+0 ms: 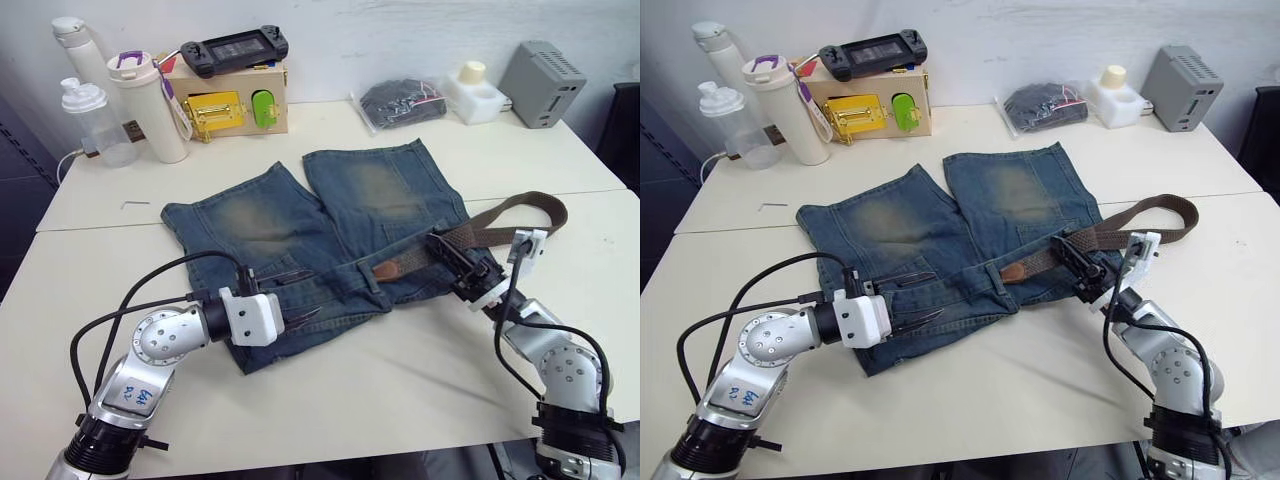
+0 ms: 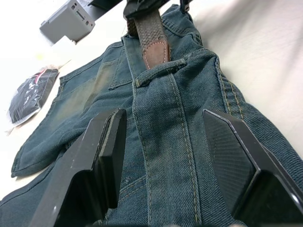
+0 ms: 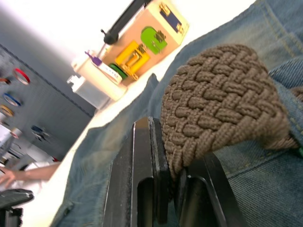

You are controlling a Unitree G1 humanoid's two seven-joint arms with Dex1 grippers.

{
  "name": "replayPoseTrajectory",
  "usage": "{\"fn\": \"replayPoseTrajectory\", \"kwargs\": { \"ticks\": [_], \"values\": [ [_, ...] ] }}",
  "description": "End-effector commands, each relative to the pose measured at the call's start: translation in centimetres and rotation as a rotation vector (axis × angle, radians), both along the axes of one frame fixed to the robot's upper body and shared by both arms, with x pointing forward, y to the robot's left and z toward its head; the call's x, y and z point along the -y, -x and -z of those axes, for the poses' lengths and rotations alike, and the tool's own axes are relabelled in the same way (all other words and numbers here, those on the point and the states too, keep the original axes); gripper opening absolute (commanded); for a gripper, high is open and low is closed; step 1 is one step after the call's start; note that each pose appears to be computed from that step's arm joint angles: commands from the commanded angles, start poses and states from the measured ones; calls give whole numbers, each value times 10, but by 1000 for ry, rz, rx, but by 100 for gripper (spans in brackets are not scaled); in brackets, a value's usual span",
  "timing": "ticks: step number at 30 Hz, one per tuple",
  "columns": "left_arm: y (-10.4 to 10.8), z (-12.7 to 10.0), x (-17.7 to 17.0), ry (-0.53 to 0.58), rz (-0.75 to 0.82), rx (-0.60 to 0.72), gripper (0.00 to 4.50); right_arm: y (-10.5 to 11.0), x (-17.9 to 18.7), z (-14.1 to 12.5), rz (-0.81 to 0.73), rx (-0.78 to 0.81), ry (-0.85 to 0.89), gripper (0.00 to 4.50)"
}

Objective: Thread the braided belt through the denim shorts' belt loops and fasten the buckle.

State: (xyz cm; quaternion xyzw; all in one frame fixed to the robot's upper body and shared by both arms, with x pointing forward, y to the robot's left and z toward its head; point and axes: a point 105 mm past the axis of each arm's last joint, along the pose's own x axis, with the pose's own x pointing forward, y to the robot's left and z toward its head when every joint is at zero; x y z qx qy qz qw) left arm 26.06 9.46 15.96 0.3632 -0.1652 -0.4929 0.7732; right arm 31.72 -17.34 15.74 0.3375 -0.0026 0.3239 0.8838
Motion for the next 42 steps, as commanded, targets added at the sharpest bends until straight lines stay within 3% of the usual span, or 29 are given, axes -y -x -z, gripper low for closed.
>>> {"fn": "replayPoseTrajectory", "kwargs": {
  "ticks": [1, 12, 17, 21, 28, 31, 35, 36, 39, 42],
  "values": [
    [2, -10, 0, 8, 4, 41, 285, 5, -15, -9, -48, 44, -12, 0],
    [-3, -7, 3, -36, 5, 87, 285, 3, -58, -3, -142, 0, 16, 0],
    [-15, 7, 10, -254, 56, 327, 285, 6, -75, 7, -175, -40, 43, 0],
    [-28, 10, 16, -313, 65, 452, 285, 7, -75, 12, -176, -57, 47, 0],
    [-30, 14, 26, -319, 98, 521, 285, 7, -73, 12, -168, -58, 41, 0],
    [-29, 15, 27, -324, 110, 537, 205, 7, -72, 13, -163, -61, 39, 0],
    [-29, 16, 26, -338, 113, 546, 27, 6, -71, 14, -156, -63, 41, 0],
    [-30, 17, 25, -345, 110, 544, 2, 6, -71, 13, -155, -64, 43, 0],
    [-30, 18, 24, -351, 108, 545, 2, 6, -69, 13, -149, -76, 46, 0],
    [-29, 17, 25, -346, 105, 550, 0, 8, -62, 9, -136, -82, 38, 119]
  ]
}}
